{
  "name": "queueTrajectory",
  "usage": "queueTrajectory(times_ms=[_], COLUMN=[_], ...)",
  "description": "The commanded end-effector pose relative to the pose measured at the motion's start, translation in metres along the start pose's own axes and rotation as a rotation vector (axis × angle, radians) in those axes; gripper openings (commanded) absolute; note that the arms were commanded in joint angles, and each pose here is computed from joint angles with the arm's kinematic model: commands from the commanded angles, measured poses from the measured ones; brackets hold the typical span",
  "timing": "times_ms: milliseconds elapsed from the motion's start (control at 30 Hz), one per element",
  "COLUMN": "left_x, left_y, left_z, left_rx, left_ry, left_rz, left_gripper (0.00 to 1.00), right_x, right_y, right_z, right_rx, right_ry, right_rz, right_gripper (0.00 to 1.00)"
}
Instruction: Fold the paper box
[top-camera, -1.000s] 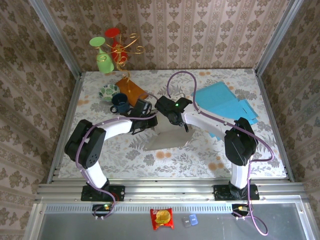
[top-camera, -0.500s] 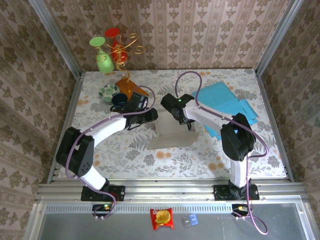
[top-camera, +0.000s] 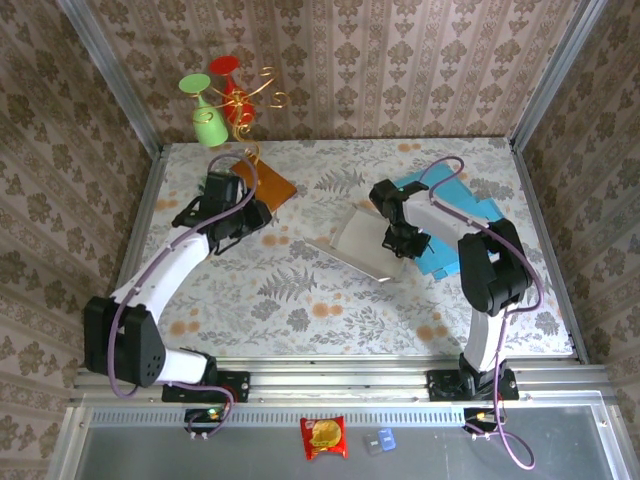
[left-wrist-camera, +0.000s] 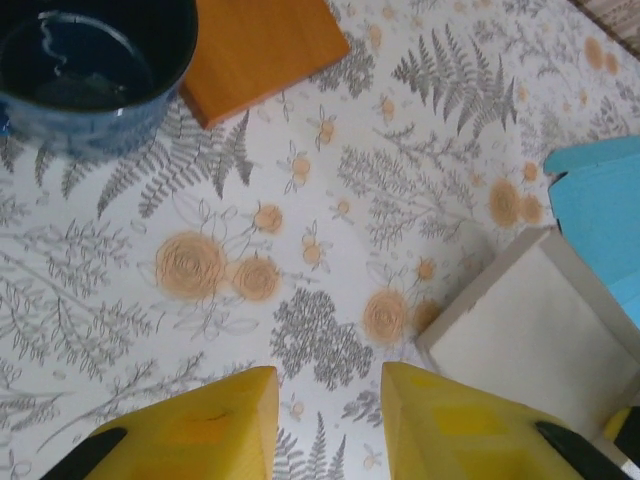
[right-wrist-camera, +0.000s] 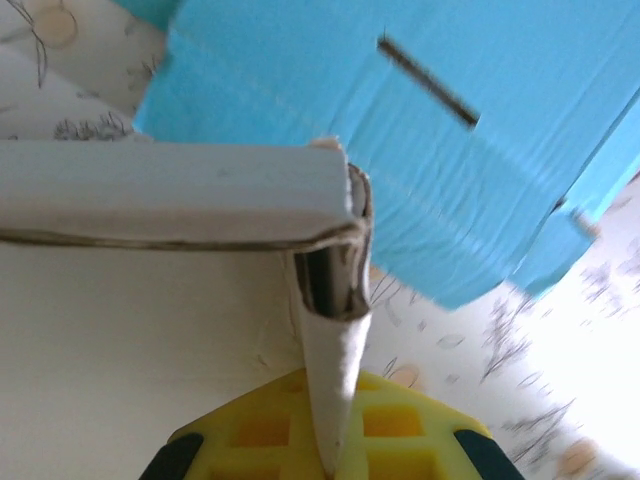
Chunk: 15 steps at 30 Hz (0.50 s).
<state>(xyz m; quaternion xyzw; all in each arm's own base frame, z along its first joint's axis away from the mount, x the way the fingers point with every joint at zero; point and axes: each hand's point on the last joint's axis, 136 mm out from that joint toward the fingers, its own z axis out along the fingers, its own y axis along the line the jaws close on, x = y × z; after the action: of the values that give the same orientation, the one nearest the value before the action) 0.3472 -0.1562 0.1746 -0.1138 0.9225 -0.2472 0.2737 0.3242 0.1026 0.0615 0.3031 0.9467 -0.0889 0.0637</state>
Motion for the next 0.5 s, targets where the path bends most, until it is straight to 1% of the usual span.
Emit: queueTrajectory(times_ms=[0,167,267,333,467], left_x=[0.034,0.053,0.06,0.065,0.075], left_y=[0.013,0.017,0.015,0.01,-0.001], left_z=[-0.003,-0.002,0.001,0.005,0.015], left_rx=[-0.015,0.004,0.019,0.043,0.083], left_ry=[0.105,0.155,0.172,0.183,0.211], left_rz=[0.002,0.002,0.011,0.018,0.043], left_gripper=[0.33,0.32,0.32,0.32,0.31], right_x=[0.021,0.044,0.067,0.085,0.106], right_y=[0.01,0.014,0.018,0.027,0.042], right_z=[-0.003,0.001,0.004,0.007,0.009], right_rx=[-0.092,-0.101,-0.093,-0.11,-0.128], right_ry=[0.12,0.236,0.317,0.383,0.444], right_rz=[0.238,0.418,0.552,0.627,0.697], right_gripper=[0.0,0.0,0.0,0.0,0.0])
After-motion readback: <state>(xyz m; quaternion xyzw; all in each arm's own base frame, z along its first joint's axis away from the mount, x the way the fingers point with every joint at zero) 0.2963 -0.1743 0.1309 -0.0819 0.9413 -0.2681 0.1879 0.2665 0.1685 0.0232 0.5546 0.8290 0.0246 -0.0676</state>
